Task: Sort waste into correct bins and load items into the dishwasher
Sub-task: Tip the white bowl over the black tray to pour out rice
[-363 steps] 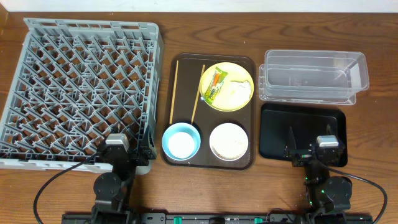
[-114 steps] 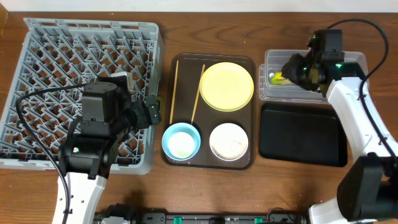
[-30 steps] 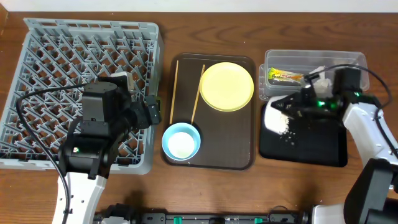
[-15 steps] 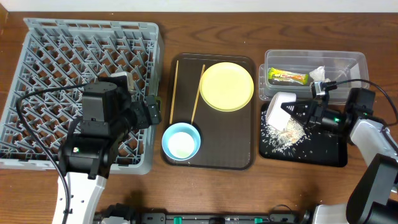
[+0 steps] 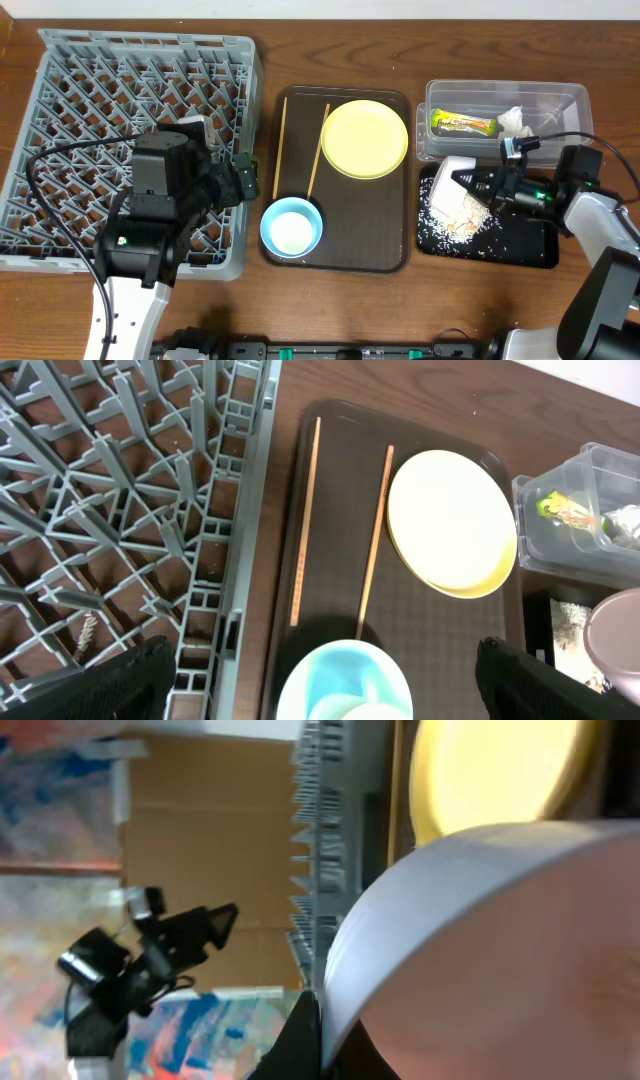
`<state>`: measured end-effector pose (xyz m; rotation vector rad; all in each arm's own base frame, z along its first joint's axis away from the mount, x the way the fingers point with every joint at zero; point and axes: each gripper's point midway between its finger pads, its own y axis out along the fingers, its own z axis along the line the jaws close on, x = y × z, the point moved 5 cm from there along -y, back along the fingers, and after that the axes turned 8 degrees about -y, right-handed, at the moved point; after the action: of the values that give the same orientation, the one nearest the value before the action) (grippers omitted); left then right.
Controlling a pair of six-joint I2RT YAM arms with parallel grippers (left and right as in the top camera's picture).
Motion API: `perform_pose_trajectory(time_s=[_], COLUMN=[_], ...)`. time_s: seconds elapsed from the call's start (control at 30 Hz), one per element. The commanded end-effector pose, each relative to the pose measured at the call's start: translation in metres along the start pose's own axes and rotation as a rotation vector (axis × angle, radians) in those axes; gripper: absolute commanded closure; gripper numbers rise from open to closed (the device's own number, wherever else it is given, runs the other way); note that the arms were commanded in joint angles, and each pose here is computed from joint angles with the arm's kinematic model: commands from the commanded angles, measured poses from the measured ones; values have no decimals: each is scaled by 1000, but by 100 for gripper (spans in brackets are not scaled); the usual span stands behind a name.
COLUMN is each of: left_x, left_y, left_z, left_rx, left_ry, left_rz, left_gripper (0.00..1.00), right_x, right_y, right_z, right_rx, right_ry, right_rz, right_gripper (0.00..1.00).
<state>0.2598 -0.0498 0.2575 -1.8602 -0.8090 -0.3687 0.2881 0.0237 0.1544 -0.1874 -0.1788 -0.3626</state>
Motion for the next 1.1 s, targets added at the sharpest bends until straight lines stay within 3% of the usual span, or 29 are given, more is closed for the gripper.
perform_pose_trajectory(time_s=[0.0,0.1,0.23,0.37,0.47,0.5,0.57,0.6,0.77,0.9,1.07], left_x=[6,5,6,5,5,5,5,5,5,5,5], left_y=[-4,-4,-4,-4,-4,-4,-4,-4,-4,-4,-4], left_z=[-3,-3,-3,-3,-3,-3,-3,-3,-3,-3,-3], left_rx=[-10,-9,-10,-9,-9,-9,-9,-9,-9,-9,-9], left_ry=[2,2,2,2,2,2,2,2,2,2,2], left_rz=[-16,-15,-16,-15,-15,-15,-15,-15,-15,-15,-15], left_gripper=[4,4,4,4,4,4,4,4,4,4,4], right_x=[0,0,-2,0,-3,-3,-5,-6,-10,-7,-9], right_y=[-1,-2,0,0,4,6,6,6,15,16,22], right_z=[14,-9,11,-12,18,13,-11,-11,-9,11,12], right_rx=[108,-80,79,-109,130,88,-121,-128,-201,-43,-85], right_ry=[-70,16,-25,15,-161,-158,27,39,-56,-174,-60], right_rz=[-5,-7,4,-1,9,18,27,31,63,58,77], right_gripper=[99,99,99,99,99,99,99,99,99,99,99])
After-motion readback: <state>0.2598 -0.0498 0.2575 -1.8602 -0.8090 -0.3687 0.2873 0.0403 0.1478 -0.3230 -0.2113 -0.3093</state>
